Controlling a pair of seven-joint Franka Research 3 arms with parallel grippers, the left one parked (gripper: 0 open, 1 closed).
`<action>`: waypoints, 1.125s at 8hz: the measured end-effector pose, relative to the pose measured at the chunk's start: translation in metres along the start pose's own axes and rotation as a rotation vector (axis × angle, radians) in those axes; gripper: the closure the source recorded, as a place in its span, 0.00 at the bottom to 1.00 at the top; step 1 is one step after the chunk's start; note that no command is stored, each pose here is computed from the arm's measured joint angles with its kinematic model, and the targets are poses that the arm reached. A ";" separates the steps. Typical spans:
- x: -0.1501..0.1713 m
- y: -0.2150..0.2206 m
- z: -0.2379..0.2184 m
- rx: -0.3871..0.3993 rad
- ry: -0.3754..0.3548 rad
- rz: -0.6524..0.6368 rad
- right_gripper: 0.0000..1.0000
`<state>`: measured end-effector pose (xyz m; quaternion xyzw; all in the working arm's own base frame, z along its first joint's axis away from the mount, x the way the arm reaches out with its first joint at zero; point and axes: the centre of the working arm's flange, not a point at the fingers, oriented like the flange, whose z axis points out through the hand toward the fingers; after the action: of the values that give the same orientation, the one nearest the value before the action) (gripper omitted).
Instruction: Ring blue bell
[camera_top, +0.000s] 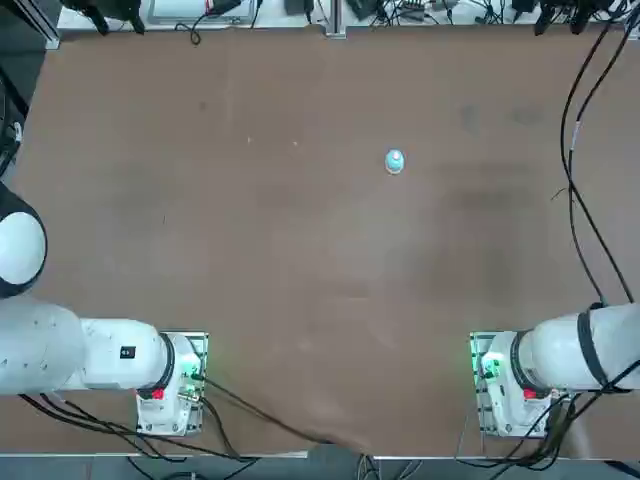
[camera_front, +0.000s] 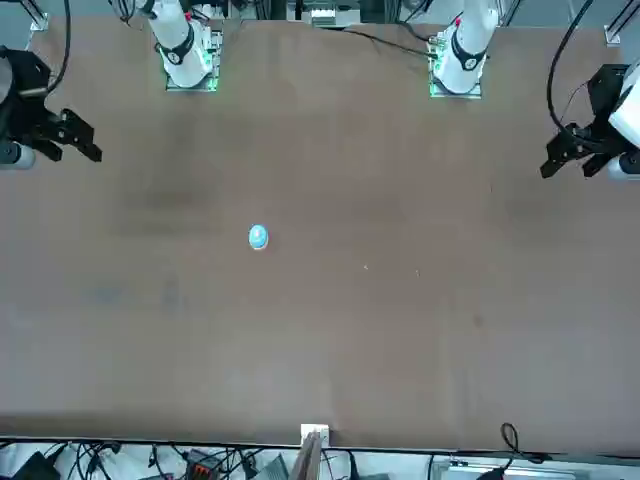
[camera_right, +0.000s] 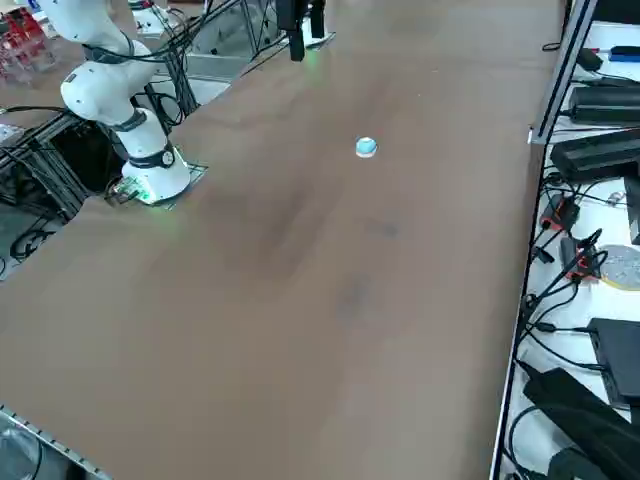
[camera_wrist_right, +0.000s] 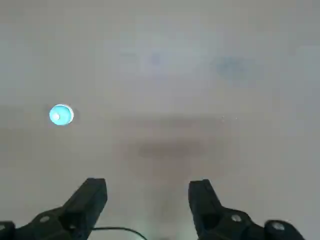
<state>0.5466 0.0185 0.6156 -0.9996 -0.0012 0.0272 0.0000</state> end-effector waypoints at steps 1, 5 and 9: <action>0.000 0.000 0.000 0.000 0.000 0.000 0.00; -0.001 0.000 0.002 0.000 -0.015 -0.002 0.00; 0.000 0.003 0.007 -0.001 -0.038 0.004 0.00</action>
<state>0.5457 0.0155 0.6086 -0.9989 0.0007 0.0463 -0.0005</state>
